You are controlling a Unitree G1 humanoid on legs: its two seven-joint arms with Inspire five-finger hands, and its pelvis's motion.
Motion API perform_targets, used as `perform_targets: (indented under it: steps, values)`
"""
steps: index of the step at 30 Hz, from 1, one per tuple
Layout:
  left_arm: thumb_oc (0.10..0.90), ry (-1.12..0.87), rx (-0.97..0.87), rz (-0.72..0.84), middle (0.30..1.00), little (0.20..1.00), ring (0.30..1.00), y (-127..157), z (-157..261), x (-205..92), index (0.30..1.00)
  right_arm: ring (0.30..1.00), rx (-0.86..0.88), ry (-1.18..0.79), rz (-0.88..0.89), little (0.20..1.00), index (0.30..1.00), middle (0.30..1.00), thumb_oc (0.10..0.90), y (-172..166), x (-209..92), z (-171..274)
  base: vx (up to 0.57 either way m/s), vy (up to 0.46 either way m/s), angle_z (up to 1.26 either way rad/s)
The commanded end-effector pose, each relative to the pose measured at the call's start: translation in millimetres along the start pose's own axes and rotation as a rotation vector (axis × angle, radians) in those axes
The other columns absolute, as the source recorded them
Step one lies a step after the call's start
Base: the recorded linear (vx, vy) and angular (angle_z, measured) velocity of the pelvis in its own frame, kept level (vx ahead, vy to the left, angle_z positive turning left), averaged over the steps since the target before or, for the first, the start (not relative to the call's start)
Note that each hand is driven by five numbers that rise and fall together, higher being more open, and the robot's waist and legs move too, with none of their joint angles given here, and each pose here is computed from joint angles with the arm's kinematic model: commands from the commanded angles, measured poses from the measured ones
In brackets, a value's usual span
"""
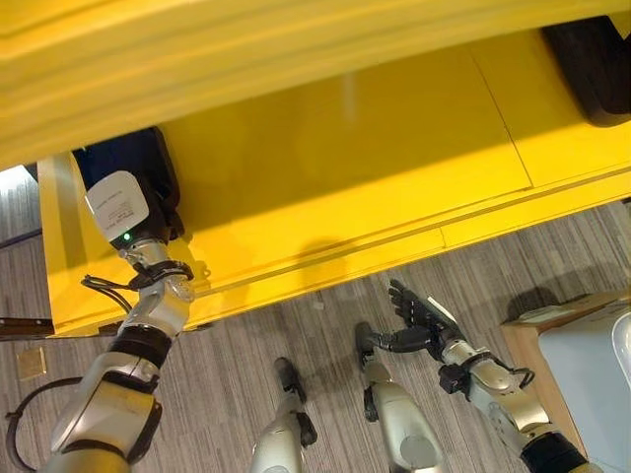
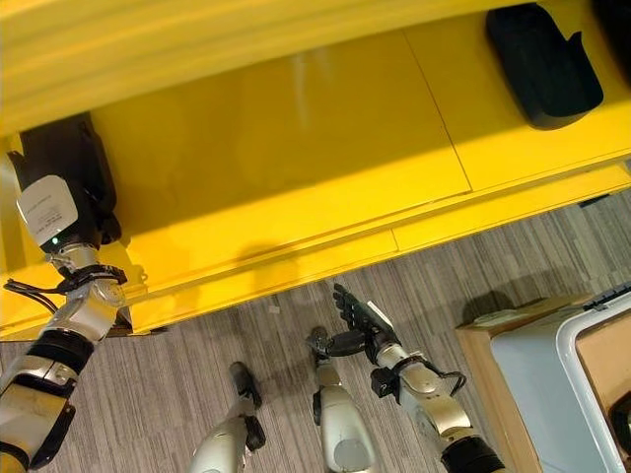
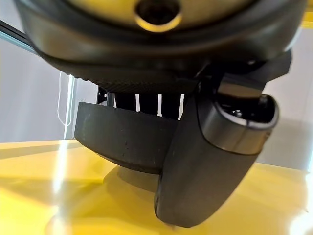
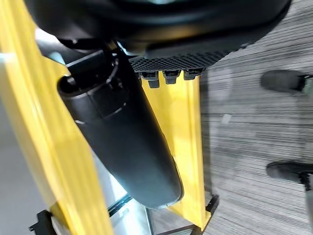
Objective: Move parts from the plastic box to the shelf.
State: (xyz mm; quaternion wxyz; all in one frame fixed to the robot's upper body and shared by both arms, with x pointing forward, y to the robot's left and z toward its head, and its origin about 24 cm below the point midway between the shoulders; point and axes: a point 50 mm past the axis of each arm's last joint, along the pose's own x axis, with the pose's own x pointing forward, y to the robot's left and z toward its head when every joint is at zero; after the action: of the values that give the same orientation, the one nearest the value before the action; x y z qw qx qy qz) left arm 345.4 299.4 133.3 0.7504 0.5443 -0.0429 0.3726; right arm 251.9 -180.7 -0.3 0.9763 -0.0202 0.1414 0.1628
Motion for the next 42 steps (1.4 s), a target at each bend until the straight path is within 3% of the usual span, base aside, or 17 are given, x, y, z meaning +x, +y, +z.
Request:
perform_targets:
  steps: [1, 8, 9, 20, 31, 42]
  values:
    - [0.4, 0.089, 0.073, -0.04, 0.3, 0.3, 0.3, -1.8, -21.0, 5.1, 0.3, 1.0, 0.017, -0.191, 0.057, 1.0, 1.0, 1.0, 0.9, 13.0, 5.6, 31.0, 0.01, 0.038, -0.04]
    - [0.4, 0.097, 0.103, -0.068, 0.3, 0.3, 0.3, -6.2, -33.5, -3.3, 0.3, 1.0, 0.015, -0.188, 0.054, 1.0, 1.0, 1.0, 0.9, 13.1, 5.0, 31.2, 0.01, 0.011, -0.01]
    - [0.9, 0.089, 0.102, -0.055, 1.0, 1.0, 1.0, -6.2, -33.7, -5.0, 1.0, 1.0, 0.013, -0.186, 0.058, 1.0, 1.0, 1.0, 0.9, 13.2, 4.7, 30.7, 0.0, 0.0, 0.0]
    - [0.9, 0.098, 0.05, -0.134, 1.0, 1.0, 1.0, -13.9, -33.1, -10.4, 1.0, 1.0, 0.017, -0.183, 0.051, 1.0, 1.0, 1.0, 0.9, 13.8, 5.1, 29.7, 0.0, 0.0, 0.01]
    - [0.9, 0.03, 0.076, 0.087, 1.0, 1.0, 1.0, 2.3, -28.9, -6.4, 1.0, 1.0, 0.027, -0.174, 0.052, 1.0, 1.0, 1.0, 0.9, 14.0, 2.0, 25.0, 0.0, 0.0, 0.0]
    - [0.9, -0.037, 0.092, 0.169, 1.0, 1.0, 1.0, 12.7, -20.9, -1.1, 1.0, 1.0, 0.04, -0.176, 0.046, 1.0, 1.0, 1.0, 0.9, 17.3, 1.7, 20.3, 0.0, -0.013, 0.01]
